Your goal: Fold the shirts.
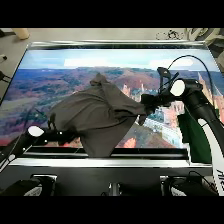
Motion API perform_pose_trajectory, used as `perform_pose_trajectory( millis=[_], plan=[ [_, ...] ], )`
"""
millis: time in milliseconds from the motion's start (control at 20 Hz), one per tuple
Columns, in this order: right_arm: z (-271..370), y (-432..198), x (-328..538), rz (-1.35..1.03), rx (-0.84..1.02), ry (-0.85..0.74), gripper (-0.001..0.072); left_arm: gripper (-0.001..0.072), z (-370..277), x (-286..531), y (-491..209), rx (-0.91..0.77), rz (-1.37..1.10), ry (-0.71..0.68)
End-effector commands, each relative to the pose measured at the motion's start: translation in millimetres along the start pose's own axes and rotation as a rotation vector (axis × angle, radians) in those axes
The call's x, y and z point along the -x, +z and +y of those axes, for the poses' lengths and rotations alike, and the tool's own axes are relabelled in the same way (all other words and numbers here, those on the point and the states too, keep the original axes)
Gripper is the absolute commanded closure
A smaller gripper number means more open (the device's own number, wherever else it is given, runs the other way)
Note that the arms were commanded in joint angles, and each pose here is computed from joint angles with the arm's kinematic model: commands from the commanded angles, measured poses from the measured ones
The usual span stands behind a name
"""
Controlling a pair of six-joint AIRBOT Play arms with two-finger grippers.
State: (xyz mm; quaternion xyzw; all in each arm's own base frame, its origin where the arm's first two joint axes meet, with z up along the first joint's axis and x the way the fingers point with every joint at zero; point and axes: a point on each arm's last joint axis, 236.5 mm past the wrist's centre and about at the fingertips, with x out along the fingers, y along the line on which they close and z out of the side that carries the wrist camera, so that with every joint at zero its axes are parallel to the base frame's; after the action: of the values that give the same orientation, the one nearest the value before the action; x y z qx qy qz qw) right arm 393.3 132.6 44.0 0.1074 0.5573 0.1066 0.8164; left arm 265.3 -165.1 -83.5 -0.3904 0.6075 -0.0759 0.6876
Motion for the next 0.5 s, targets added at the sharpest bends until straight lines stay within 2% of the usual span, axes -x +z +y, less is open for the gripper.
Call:
perform_pose_trajectory(
  millis=[0,100,200,250,350,450],
  plan=[
    [11.2,43.5,56.9,-0.214,0.046,-0.001,0.0683,0.0682,-101.1,57.7,42.3,-0.485,-0.210,-0.159],
    [28.2,95.4,156.4,-0.508,0.115,-0.012,0.0683,0.0682,-204.4,175.1,59.5,-0.840,-0.525,-0.254],
    [44.3,127.0,304.9,-0.881,0.189,-0.049,0.0683,0.0682,-280.4,336.2,50.3,-1.012,-0.940,-0.282],
    [46.8,122.7,386.2,-1.061,0.212,-0.086,0.0683,0.0682,-298.8,419.6,34.8,-1.007,-1.143,-0.291],
    [30.0,80.9,507.3,-1.302,0.122,-0.141,0.0683,0.0682,-302.7,533.4,-2.6,-0.863,-1.386,-0.359],
    [9.1,29.4,567.4,-1.408,-0.002,-0.138,0.0683,0.0682,-296.6,549.3,-28.7,-0.796,-1.350,-0.396]
  ],
)
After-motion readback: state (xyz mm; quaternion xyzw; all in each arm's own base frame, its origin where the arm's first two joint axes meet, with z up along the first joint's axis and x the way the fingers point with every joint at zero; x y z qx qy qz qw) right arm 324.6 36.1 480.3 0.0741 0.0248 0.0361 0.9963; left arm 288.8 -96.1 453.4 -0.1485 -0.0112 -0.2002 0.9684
